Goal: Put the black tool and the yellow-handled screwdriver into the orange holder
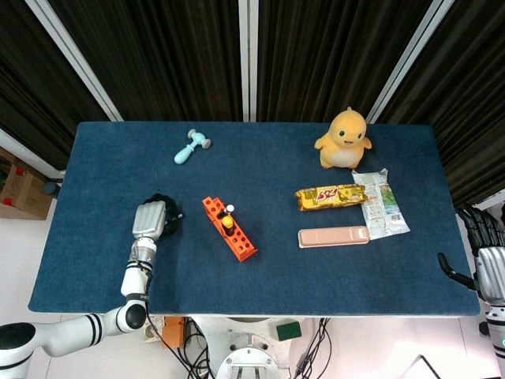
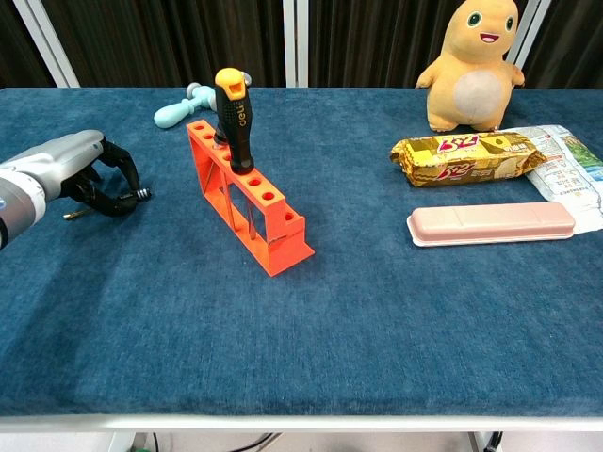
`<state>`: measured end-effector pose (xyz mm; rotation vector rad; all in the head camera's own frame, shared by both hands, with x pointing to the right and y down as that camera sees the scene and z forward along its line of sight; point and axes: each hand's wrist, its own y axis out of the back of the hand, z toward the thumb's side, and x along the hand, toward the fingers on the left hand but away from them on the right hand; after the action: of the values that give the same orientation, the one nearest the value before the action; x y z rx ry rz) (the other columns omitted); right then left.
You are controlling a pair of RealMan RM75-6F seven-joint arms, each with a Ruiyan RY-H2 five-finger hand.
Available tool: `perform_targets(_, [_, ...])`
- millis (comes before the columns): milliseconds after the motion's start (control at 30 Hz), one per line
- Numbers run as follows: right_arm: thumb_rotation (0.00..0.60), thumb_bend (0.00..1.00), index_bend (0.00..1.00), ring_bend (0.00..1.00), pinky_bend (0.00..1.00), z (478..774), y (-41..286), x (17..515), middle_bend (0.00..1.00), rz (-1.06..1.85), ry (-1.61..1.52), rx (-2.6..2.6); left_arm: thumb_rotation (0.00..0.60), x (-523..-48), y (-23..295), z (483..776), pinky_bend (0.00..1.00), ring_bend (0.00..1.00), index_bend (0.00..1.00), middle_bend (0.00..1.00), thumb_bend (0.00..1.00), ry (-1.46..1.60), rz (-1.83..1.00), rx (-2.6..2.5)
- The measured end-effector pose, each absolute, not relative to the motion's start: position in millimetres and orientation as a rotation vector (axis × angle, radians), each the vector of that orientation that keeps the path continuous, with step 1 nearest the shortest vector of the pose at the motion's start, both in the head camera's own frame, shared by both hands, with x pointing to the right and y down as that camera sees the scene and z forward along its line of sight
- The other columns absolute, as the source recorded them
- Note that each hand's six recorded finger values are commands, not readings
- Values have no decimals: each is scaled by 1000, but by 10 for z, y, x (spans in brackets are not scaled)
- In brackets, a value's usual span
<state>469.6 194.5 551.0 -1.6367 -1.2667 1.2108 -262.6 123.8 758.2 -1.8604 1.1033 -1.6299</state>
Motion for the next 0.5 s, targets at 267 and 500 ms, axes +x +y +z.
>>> perform_targets(267, [600,341,0,0,0,5518,1939,4700,0,1215,-1268,-1636,600,-2624,1184,7436,273,203,638,405,402,1220,-1562,-1897])
perform_targets(500, [600,342,0,0,0,5530,1943,4685,0,1217,-1261,-1638,600,-2695,1017,7176,272,204,654,412,403,1610,-1398,-2069])
